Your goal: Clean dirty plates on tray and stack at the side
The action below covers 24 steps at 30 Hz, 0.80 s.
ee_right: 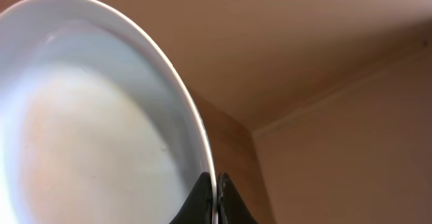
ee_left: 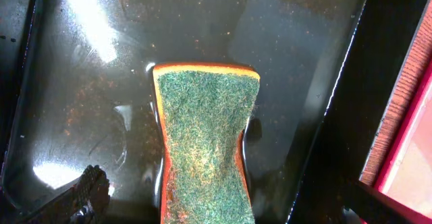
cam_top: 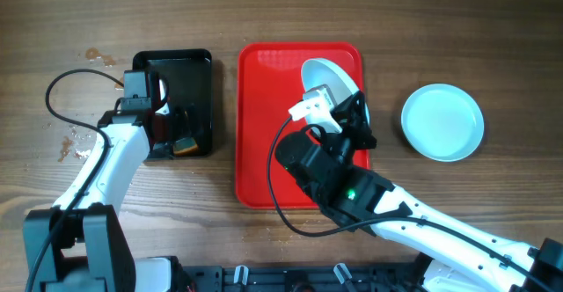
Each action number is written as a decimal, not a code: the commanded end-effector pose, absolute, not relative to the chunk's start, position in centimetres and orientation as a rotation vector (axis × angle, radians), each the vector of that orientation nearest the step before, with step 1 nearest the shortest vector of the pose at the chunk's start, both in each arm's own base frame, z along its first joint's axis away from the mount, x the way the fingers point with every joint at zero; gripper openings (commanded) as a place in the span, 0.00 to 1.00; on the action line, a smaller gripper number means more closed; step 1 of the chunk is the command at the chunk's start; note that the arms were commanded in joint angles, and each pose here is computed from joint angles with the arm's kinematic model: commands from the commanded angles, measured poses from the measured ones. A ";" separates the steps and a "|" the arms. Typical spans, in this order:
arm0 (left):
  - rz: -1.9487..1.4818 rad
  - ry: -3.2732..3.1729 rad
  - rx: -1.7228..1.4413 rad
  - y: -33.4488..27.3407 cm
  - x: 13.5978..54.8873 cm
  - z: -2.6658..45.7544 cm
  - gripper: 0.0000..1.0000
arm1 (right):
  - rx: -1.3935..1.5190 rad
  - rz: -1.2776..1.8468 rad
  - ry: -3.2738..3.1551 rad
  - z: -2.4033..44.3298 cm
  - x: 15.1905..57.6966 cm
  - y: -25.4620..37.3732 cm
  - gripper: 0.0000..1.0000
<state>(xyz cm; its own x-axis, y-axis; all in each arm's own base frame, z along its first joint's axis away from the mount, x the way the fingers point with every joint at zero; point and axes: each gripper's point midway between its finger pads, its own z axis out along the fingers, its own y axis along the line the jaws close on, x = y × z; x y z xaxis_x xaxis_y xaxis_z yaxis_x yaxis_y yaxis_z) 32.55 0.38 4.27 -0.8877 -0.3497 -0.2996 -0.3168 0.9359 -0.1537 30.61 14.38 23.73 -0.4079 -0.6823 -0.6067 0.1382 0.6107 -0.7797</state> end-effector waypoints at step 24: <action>-0.162 2.762 -0.472 0.2 32.6 4.5 1.00 | 0.890 0.354 2.407 11.5 30.7 -10.4 0.45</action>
